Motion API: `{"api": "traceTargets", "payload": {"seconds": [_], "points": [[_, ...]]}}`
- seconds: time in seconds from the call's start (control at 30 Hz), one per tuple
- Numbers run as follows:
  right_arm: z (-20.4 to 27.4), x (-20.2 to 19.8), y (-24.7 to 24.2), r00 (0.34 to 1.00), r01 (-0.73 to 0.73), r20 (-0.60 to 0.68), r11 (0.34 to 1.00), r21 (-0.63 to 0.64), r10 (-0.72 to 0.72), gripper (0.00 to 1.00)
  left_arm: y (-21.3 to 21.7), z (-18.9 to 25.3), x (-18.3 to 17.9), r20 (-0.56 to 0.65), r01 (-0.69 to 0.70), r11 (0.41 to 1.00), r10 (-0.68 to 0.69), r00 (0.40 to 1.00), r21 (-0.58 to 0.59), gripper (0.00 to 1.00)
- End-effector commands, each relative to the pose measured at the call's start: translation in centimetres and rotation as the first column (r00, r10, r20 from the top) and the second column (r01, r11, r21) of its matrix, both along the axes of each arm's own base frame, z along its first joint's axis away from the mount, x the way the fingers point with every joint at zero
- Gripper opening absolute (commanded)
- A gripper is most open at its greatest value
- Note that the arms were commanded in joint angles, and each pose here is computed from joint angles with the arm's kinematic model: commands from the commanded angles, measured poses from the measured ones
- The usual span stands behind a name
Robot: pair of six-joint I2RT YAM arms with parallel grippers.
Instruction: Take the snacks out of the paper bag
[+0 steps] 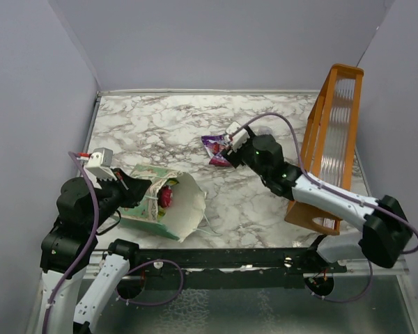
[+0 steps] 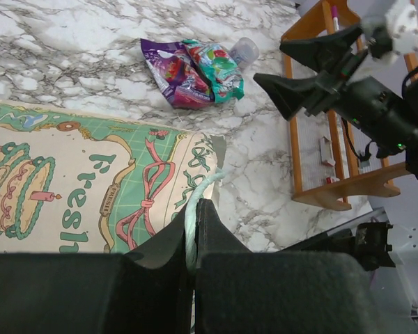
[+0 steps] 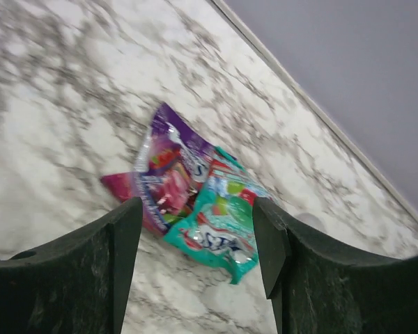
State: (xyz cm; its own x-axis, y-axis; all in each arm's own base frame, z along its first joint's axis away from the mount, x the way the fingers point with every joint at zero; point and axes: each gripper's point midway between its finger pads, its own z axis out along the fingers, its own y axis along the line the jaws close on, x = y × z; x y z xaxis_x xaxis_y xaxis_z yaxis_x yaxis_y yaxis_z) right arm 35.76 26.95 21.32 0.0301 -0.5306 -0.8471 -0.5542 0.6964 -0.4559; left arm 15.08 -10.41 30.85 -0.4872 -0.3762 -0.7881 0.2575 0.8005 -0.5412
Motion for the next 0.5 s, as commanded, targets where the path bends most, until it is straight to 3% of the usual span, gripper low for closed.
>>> {"api": "traceTargets", "payload": {"seconds": [0.0,0.1,0.23,0.33,0.47], "points": [[1.1,-7.2,3.4,0.942,-0.309,-0.045,0.912,0.271,0.333,0.65,-0.5,1.3,-0.4,0.066,0.046,0.999,-0.046,0.997,0.002,0.0],[3.5,-12.2,5.2,0.85,-0.505,0.043,0.788,0.353,0.525,0.62,-0.2,1.4,-0.4,0.063,0.034,0.999,-0.035,0.997,0.013,0.0],[4.7,-19.0,7.8,0.684,-0.716,0.155,0.615,0.33,0.713,0.61,0.1,1.6,-0.2,0.063,0.014,1.0,-0.016,0.998,0.019,0.0],[4.2,-22.3,9.8,0.611,-0.778,0.178,0.545,0.313,0.771,0.61,0.2,1.6,-0.1,0.059,0.005,1.0,-0.006,0.998,0.017,0.0],[2.3,-23.9,12.7,0.618,-0.78,0.186,0.567,0.265,0.764,0.6,0.3,1.8,-0.1,0.064,0.0,1.0,-0.001,0.998,0.016,0.0]]}}
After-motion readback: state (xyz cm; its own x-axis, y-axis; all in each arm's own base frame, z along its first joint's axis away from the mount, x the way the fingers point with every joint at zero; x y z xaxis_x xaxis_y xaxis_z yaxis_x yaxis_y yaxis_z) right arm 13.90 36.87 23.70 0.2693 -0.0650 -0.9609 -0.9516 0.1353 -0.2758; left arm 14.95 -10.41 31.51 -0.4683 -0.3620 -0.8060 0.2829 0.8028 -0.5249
